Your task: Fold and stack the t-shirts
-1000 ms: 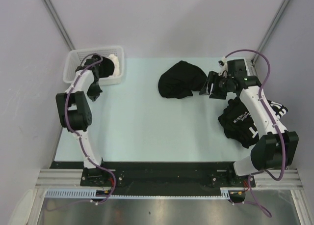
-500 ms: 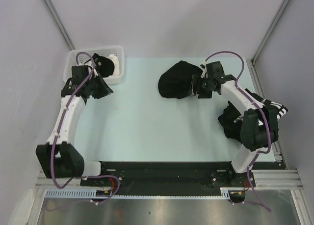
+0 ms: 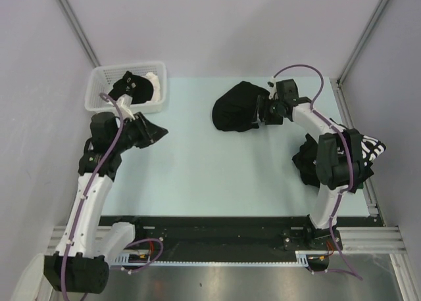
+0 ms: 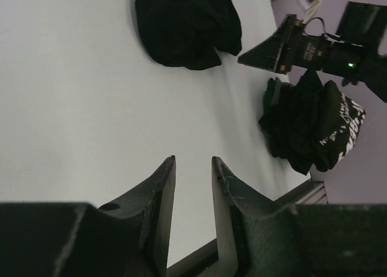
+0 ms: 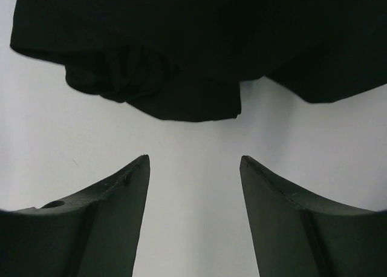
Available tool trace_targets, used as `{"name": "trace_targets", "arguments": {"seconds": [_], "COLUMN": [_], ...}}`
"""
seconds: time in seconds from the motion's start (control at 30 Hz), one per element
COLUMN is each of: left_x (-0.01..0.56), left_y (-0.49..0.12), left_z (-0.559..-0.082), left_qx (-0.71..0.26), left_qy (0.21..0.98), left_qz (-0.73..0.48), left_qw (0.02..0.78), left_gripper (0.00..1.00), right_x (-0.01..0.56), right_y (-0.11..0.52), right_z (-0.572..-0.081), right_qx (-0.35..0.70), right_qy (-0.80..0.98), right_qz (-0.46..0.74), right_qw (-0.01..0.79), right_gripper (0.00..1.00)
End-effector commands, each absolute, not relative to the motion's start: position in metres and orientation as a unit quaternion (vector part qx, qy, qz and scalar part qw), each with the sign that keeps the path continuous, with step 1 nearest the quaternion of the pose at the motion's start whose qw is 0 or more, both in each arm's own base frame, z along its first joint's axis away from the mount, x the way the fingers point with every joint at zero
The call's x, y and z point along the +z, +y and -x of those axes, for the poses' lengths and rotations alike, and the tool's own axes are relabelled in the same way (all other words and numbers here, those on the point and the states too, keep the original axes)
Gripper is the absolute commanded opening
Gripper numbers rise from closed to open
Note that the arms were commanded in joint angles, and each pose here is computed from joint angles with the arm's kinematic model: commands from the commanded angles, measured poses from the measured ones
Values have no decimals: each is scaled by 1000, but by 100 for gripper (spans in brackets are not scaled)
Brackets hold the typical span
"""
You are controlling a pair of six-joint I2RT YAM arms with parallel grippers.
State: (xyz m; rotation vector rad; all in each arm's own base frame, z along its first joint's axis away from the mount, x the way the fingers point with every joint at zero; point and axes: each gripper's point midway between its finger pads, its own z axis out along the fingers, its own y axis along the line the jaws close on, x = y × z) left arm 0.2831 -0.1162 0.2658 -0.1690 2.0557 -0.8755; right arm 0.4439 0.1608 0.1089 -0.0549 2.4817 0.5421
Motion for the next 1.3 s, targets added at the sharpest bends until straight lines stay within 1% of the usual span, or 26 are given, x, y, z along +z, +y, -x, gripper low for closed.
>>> {"name": "trace_targets", "arguments": {"seconds": [0.0,0.07,0.2,0.33,0.43,0.53,0.63,0.67,0.73,0.77,0.8,0.93,1.03,1.1,1.2,1.23,1.27], "left_x": [294,298,296,294,296,298,297,294,293,291,290,282,276,270,260,256,251], "left_y": [-128,-127,-127,-127,-127,-127,-126,-126,-127,-128,-128,-129,-130,-130,-128,-128,-128], "left_z": [-261,-250,-235,-231,-233,-235,-238,-238,-240,-242,-242,-247,-252,-256,-261,-264,-266], "left_qx": [-391,-388,-388,-390,-389,-388,-387,-387,-390,-390,-393,-395,-396,-396,-385,-385,-383], "left_qy": [794,791,795,798,798,798,798,800,798,798,798,799,798,799,803,806,808], "left_qz": [36,28,27,34,36,35,38,39,38,38,38,40,43,42,49,55,58], "left_qw": [464,473,466,458,459,461,460,457,458,458,456,452,452,450,452,446,445], "left_gripper": [36,36,37,36,36,36,35,35,35,34,35,34,34,34,34,34,34], "right_x": [119,111,97,87,79,76,76,77,78,83,85,111,149,192,248,284,304], "right_y": [161,163,167,171,172,174,177,178,180,180,181,190,204,216,240,255,262], "right_z": [-475,-480,-486,-489,-492,-493,-495,-495,-495,-497,-497,-496,-496,-499,-491,-487,-484], "right_qx": [208,209,214,221,226,232,245,247,248,249,250,251,267,285,323,344,351], "right_qy": [917,916,916,916,916,915,912,912,912,910,910,905,892,873,847,828,818], "right_qz": [30,32,32,32,30,29,30,30,32,33,34,48,70,81,95,111,119], "right_qw": [339,341,338,334,330,329,327,327,326,329,330,341,359,388,412,430,440], "right_gripper": [66,66,66,64,61,54,29,15,4,0,0,0,0,0,0,0,0]}}
